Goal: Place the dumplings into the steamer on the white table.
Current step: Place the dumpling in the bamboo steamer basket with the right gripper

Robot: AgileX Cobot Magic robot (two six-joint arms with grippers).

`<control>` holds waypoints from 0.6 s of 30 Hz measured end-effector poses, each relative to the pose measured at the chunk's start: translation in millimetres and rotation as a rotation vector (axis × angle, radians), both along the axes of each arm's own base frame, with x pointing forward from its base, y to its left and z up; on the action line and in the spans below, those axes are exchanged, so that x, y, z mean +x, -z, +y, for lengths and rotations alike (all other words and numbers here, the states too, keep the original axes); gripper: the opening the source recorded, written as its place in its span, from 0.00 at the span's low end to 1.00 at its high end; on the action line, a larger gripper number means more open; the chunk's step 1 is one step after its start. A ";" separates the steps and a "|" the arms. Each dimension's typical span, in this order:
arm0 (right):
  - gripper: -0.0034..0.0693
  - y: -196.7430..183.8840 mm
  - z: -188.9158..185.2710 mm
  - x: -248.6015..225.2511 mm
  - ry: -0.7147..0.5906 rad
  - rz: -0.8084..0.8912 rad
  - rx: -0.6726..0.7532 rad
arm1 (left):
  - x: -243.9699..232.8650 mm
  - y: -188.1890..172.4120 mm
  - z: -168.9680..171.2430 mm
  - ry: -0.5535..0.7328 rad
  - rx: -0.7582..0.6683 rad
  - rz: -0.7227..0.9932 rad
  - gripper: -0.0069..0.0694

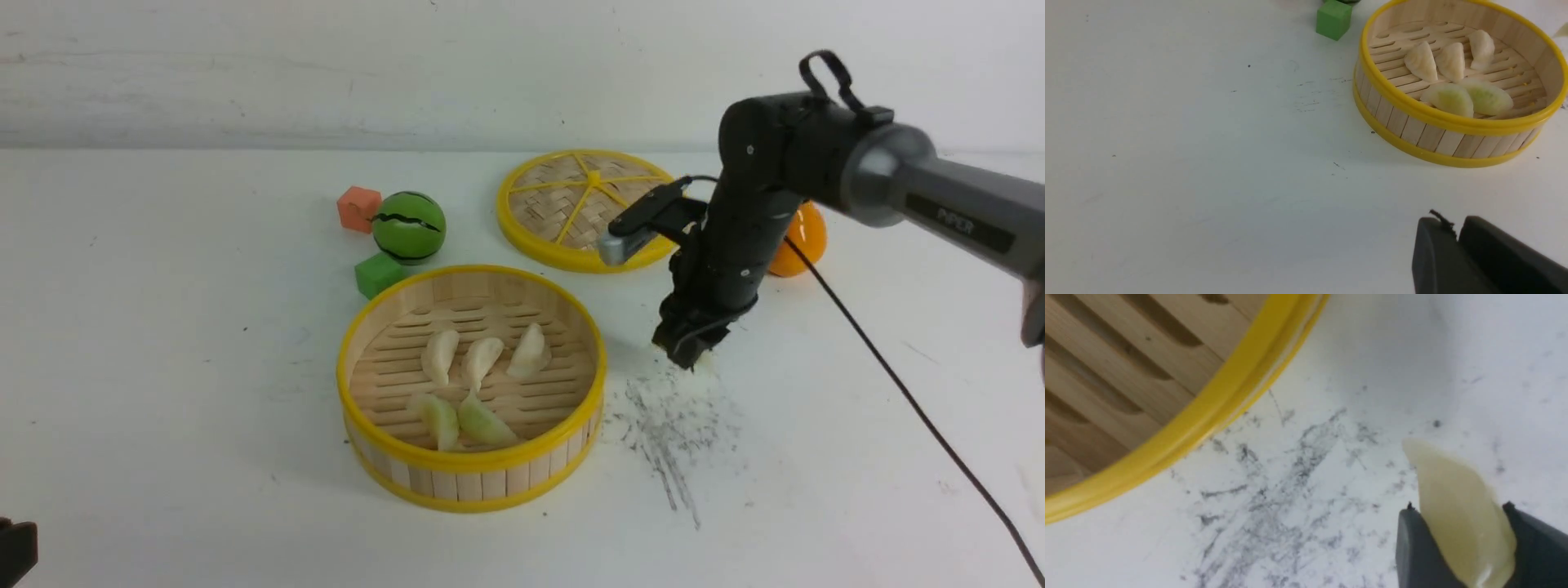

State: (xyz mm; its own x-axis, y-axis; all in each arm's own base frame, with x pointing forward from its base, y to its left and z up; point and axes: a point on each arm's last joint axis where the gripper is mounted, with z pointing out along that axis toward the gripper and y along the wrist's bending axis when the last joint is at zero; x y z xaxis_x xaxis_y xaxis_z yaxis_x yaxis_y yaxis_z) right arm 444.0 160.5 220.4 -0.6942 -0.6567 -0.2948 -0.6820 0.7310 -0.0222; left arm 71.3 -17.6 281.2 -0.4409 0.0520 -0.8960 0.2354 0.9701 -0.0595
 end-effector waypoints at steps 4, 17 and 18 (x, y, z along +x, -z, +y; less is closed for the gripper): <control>0.39 -46.4 5.9 -14.7 0.132 -0.010 0.156 | 0.0 0.0 0.0 0.000 0.000 0.000 0.20; 0.39 -11.2 115.6 -58.9 0.091 0.172 0.269 | -0.4 0.3 -0.9 0.003 -0.017 0.009 0.21; 0.39 -7.7 116.5 -58.3 0.099 0.165 0.252 | -0.5 0.4 -1.0 0.004 -0.019 0.010 0.21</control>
State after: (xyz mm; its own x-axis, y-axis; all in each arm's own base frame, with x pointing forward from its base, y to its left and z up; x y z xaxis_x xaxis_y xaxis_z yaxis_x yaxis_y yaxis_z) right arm 385.7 277.0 228.1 -0.8029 -0.5046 -0.3175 -0.5869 0.7622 0.2731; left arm 70.8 -18.7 280.9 -0.4496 0.0368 -0.8925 0.2383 0.9679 -0.0802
